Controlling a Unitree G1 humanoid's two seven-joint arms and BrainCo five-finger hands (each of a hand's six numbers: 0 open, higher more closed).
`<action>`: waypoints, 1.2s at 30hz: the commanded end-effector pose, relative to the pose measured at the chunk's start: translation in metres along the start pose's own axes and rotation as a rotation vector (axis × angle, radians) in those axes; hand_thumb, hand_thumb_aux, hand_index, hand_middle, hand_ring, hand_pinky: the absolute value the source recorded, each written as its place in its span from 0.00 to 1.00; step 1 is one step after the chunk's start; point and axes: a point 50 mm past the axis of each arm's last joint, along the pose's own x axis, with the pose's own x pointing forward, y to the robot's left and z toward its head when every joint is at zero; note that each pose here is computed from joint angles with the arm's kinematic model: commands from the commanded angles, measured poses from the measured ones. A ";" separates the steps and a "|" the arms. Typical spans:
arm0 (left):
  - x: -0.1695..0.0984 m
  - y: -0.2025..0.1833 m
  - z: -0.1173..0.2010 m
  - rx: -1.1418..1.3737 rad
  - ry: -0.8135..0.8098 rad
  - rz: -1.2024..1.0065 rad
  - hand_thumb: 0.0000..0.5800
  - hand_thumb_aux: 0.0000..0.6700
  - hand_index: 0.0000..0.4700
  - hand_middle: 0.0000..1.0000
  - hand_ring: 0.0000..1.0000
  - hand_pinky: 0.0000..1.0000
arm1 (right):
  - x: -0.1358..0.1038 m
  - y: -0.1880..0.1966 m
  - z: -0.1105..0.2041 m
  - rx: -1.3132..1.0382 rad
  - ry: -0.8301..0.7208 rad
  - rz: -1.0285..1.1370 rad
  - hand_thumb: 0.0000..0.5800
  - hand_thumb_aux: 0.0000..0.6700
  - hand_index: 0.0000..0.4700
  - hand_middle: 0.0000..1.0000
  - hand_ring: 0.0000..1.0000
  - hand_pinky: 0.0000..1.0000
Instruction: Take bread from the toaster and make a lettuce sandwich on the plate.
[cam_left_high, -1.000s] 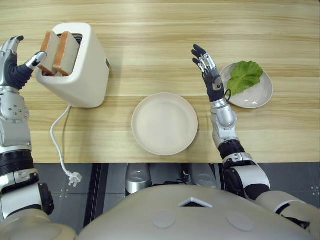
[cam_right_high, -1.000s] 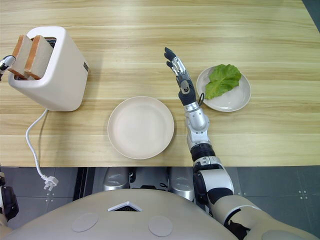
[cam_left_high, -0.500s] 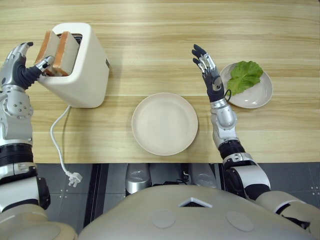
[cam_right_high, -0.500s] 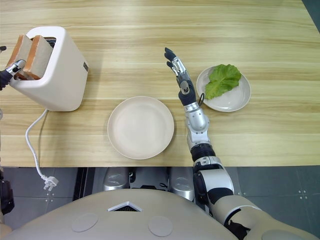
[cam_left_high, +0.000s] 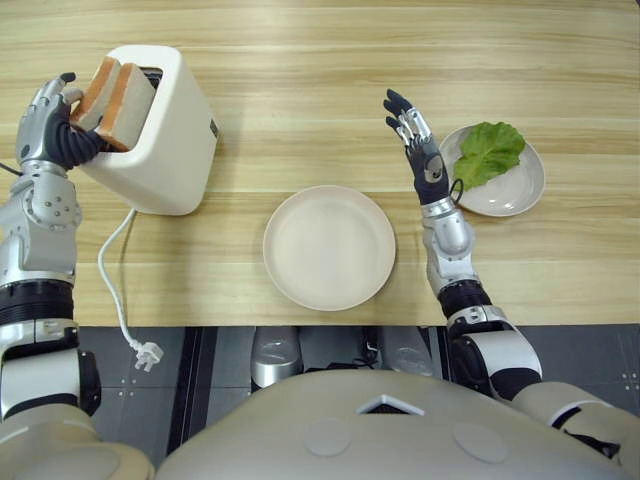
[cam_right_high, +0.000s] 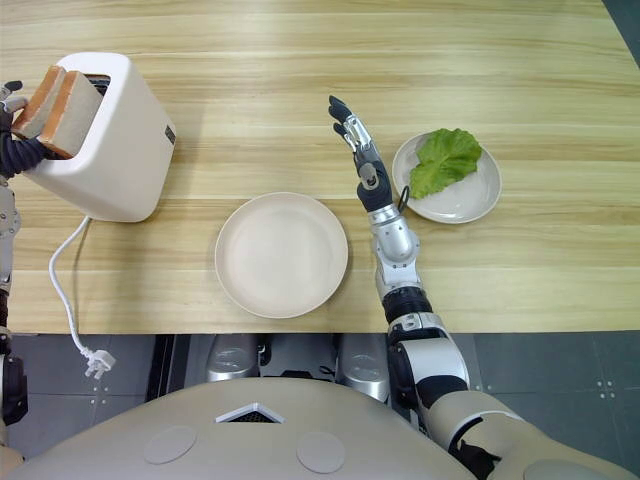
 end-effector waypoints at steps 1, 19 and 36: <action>0.003 0.006 0.012 0.011 -0.043 0.098 1.00 1.00 0.98 0.49 0.49 0.49 | -0.004 0.002 -0.003 0.002 0.020 0.006 0.00 0.00 0.00 0.00 0.00 0.00; -0.025 0.088 0.088 -0.136 -0.403 0.442 1.00 1.00 0.98 1.00 1.00 1.00 | 0.006 -0.029 0.017 -0.284 -0.080 -0.015 0.00 0.00 0.00 0.00 0.00 0.00; -0.077 -0.113 0.144 -0.687 -0.524 -0.857 1.00 1.00 0.98 1.00 1.00 1.00 | -0.051 -0.178 -0.010 -1.582 0.400 0.218 0.00 0.00 0.00 0.00 0.00 0.00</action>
